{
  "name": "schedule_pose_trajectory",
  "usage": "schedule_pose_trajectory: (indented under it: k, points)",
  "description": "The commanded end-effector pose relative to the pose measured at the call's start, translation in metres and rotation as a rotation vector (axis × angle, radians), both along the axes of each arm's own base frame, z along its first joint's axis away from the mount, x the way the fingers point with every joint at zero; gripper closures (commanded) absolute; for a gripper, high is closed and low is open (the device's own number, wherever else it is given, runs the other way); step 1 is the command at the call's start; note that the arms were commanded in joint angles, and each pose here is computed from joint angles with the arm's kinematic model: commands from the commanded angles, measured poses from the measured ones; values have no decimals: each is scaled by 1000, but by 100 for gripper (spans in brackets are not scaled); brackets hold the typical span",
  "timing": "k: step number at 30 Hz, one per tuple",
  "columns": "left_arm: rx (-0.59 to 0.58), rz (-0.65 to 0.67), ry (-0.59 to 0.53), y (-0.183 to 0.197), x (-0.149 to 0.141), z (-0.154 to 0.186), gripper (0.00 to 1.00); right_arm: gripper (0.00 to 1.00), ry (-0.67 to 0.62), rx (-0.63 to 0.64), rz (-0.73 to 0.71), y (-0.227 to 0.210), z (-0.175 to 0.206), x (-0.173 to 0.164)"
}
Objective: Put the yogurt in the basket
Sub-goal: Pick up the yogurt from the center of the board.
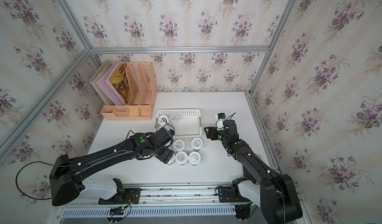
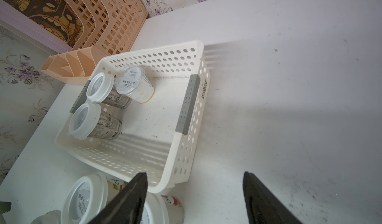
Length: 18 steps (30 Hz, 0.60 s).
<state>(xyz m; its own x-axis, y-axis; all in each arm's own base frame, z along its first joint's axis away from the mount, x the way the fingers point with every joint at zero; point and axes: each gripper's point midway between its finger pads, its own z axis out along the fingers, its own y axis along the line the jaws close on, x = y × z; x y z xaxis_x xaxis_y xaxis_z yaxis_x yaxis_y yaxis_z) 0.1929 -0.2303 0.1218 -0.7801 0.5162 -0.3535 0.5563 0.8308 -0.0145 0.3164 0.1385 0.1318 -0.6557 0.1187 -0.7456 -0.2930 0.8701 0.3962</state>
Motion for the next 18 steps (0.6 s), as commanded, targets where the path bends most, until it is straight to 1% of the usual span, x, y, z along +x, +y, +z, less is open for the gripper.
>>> schedule_pose_trajectory:
  k: [1,8,18]
  points:
    - [-25,0,15,-6,-1,-1,16,22,-28,4,-8,0,9,5]
    - [-30,-5,47,-6,-7,-8,18,22,-29,4,-8,0,10,5]
    - [-23,-18,72,-12,-16,-17,18,22,-27,4,-7,0,9,5]
